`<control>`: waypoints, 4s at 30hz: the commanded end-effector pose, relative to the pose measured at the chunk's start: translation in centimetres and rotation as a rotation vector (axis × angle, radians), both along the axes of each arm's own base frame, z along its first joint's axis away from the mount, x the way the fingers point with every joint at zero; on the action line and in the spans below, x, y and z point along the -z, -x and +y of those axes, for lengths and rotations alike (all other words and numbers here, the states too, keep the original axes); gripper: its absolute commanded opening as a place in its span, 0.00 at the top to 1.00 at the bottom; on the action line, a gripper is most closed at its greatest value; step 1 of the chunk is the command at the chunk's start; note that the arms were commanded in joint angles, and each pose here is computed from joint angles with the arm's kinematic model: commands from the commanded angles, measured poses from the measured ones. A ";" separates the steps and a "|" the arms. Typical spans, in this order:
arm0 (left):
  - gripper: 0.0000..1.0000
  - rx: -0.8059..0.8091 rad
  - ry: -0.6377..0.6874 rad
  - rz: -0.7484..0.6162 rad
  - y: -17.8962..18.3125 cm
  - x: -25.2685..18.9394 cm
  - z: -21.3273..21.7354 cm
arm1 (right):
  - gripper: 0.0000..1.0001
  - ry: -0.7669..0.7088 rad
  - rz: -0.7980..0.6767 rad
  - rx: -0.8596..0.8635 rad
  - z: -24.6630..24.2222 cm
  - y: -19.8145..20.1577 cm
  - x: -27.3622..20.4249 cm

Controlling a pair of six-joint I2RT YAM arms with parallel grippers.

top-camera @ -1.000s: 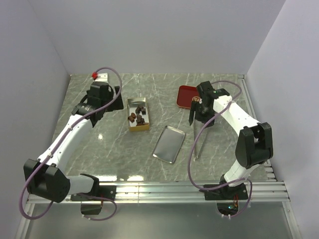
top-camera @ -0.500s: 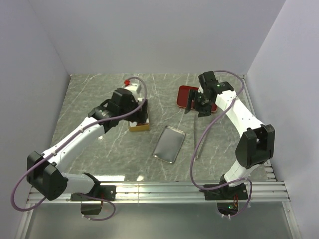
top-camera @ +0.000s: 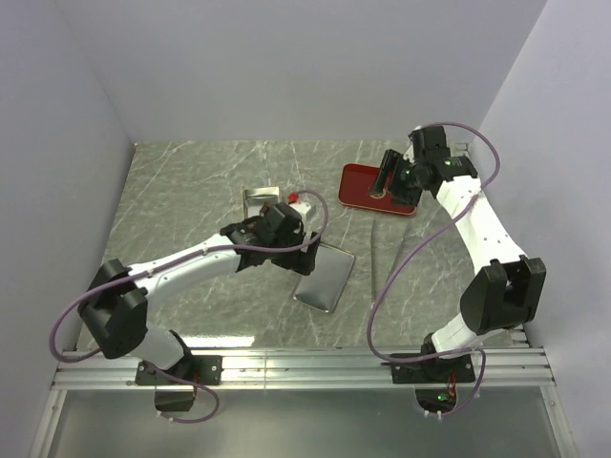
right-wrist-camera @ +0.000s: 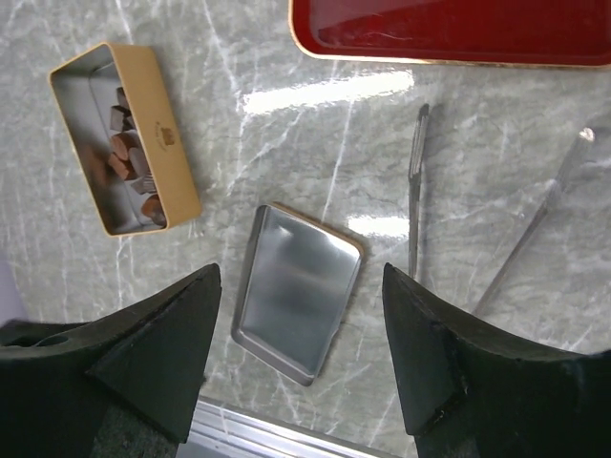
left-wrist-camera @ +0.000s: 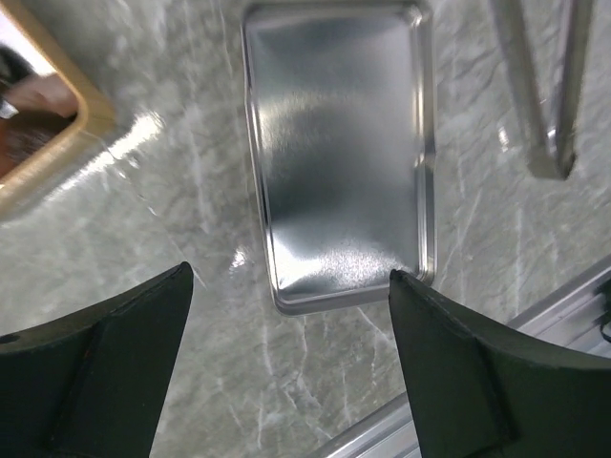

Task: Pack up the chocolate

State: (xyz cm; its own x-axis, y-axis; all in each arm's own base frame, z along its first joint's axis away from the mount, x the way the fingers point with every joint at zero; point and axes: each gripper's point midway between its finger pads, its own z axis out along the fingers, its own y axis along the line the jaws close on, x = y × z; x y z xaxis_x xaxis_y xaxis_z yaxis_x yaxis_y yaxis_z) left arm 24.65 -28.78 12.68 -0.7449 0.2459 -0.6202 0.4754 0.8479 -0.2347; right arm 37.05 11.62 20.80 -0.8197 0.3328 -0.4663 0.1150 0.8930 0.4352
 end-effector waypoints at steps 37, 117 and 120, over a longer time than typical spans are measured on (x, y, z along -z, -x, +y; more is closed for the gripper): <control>0.79 -0.042 -0.273 0.128 2.1 12.5 1.2 | 0.30 -0.161 -0.174 -0.012 0.6 1.6 -3.3; 1.00 -0.371 0.728 -0.150 -11.3 -22.4 -3.0 | 0.65 -0.417 -0.456 -0.426 10.7 2.9 -15.3; 0.98 -0.360 0.722 -0.134 -11.3 -22.0 -3.2 | 0.73 -0.403 -0.460 -0.426 10.7 2.9 -15.0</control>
